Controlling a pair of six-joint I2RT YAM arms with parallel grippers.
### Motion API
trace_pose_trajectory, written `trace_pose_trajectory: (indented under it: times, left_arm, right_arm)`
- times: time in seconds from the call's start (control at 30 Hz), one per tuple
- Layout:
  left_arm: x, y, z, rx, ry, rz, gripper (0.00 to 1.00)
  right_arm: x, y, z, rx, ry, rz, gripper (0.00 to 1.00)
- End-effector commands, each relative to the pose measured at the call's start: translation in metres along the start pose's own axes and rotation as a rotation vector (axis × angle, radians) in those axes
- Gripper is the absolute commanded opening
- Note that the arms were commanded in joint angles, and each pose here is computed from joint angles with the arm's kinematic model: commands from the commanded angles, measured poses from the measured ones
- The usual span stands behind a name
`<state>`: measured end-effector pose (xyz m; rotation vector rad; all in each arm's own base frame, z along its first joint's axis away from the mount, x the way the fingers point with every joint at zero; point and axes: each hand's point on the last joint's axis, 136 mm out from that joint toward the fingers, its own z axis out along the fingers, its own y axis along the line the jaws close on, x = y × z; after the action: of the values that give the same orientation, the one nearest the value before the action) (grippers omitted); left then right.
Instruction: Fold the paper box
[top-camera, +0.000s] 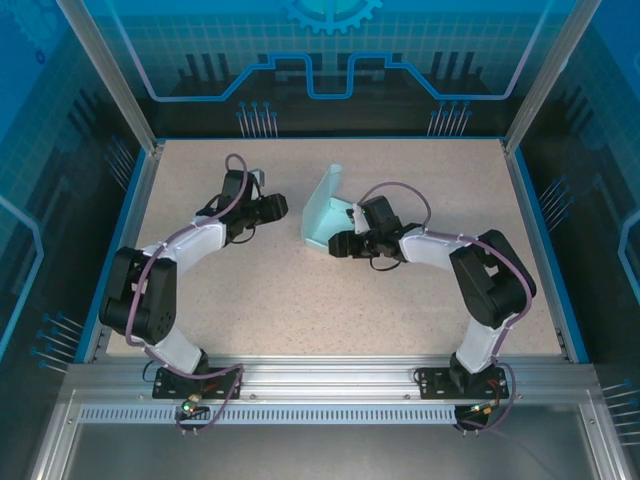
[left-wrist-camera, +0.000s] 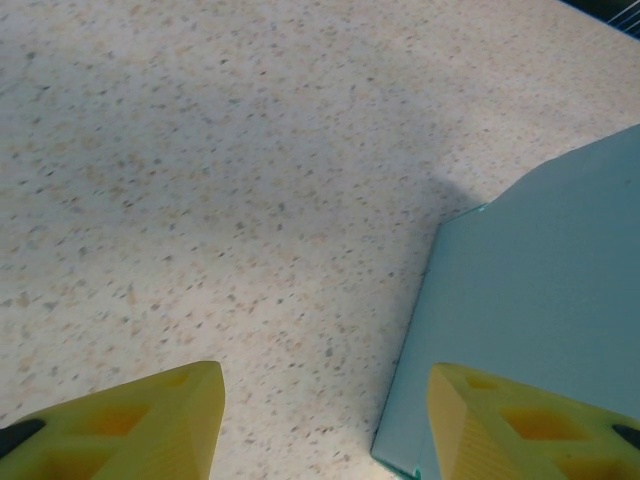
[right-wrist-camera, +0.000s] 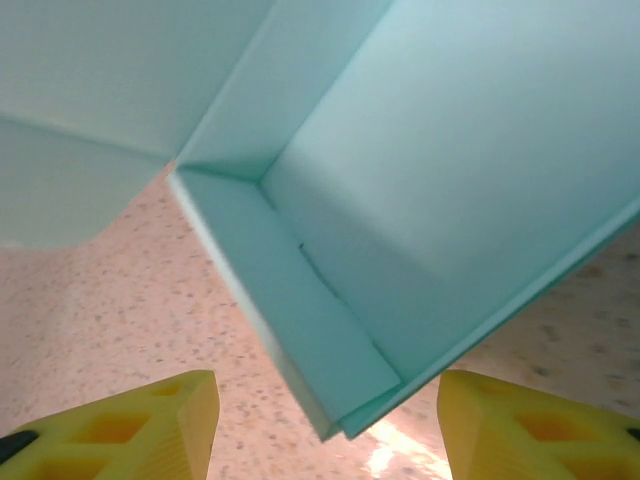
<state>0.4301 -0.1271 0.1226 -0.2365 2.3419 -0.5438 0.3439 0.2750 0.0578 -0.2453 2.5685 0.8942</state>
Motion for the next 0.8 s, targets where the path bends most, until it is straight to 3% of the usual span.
trace_pose_trajectory:
  times: [0.0,0.17,0.5,0.67,0.7,0.77]
  left_arm:
    - [-0.007,0.004,-0.012,-0.012,-0.051,0.024,0.58]
    - [-0.001,0.002,-0.023,0.005,-0.048,0.021,0.58]
    - [0.004,0.0,-0.051,0.028,-0.096,0.041,0.64]
    - [0.004,0.012,-0.067,-0.048,-0.113,0.102,0.69]
    - [0.004,0.014,-0.07,-0.061,-0.121,0.108,0.71]
    - [0.004,0.016,-0.075,-0.066,-0.136,0.105,0.85]
  right_arm:
    - [-0.005,0.029,0.006,-0.089,-0.003,-0.029,0.61]
    - [-0.006,0.023,-0.008,-0.022,-0.014,-0.07,0.6]
    - [-0.023,-0.036,-0.081,0.361,-0.095,-0.179,0.64]
    - [-0.037,-0.055,-0.117,0.529,-0.144,-0.227,0.68]
    - [-0.04,-0.059,-0.124,0.562,-0.158,-0.227,0.69]
    - [-0.044,-0.07,-0.136,0.618,-0.18,-0.216,0.75]
